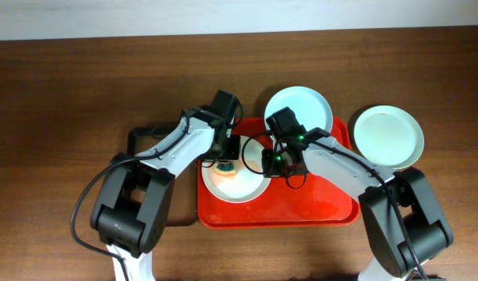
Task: Clean dirty plates on tray and stack at the side
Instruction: 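Scrub the white plate with the sponge in the left gripper, then place the sponge back in the black tray and retract left arm, then lift the cleaned white plate with the right gripper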
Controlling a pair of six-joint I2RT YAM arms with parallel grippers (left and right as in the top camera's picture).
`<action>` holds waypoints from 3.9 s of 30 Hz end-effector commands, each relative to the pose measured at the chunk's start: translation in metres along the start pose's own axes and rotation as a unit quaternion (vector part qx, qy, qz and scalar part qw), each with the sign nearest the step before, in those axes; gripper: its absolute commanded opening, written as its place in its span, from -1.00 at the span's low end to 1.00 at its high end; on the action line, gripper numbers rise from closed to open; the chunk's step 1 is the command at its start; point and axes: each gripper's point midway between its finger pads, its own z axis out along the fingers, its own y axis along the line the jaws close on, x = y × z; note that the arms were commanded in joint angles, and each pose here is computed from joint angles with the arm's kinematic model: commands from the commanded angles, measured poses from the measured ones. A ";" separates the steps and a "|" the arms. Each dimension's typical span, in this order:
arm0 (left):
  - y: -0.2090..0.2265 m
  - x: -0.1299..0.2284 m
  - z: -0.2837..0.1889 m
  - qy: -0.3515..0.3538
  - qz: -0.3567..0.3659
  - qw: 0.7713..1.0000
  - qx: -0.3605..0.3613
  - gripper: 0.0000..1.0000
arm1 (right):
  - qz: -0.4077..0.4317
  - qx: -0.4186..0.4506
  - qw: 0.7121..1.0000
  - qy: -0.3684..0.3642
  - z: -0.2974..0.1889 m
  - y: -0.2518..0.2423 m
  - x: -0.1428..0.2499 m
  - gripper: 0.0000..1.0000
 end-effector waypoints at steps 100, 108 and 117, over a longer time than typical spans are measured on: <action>0.198 0.042 -0.235 -0.171 -0.258 0.945 -0.105 0.98 | -0.024 0.032 0.980 -0.194 -0.134 0.085 -0.092 -0.92; 0.198 0.042 -0.235 -0.171 -0.258 0.945 -0.105 0.98 | -0.101 0.125 0.942 -0.294 -0.108 0.141 -0.086 -0.92; 0.198 0.042 -0.235 -0.171 -0.258 0.945 -0.105 0.98 | -0.217 0.225 0.874 -0.373 -0.134 0.174 -0.068 -0.92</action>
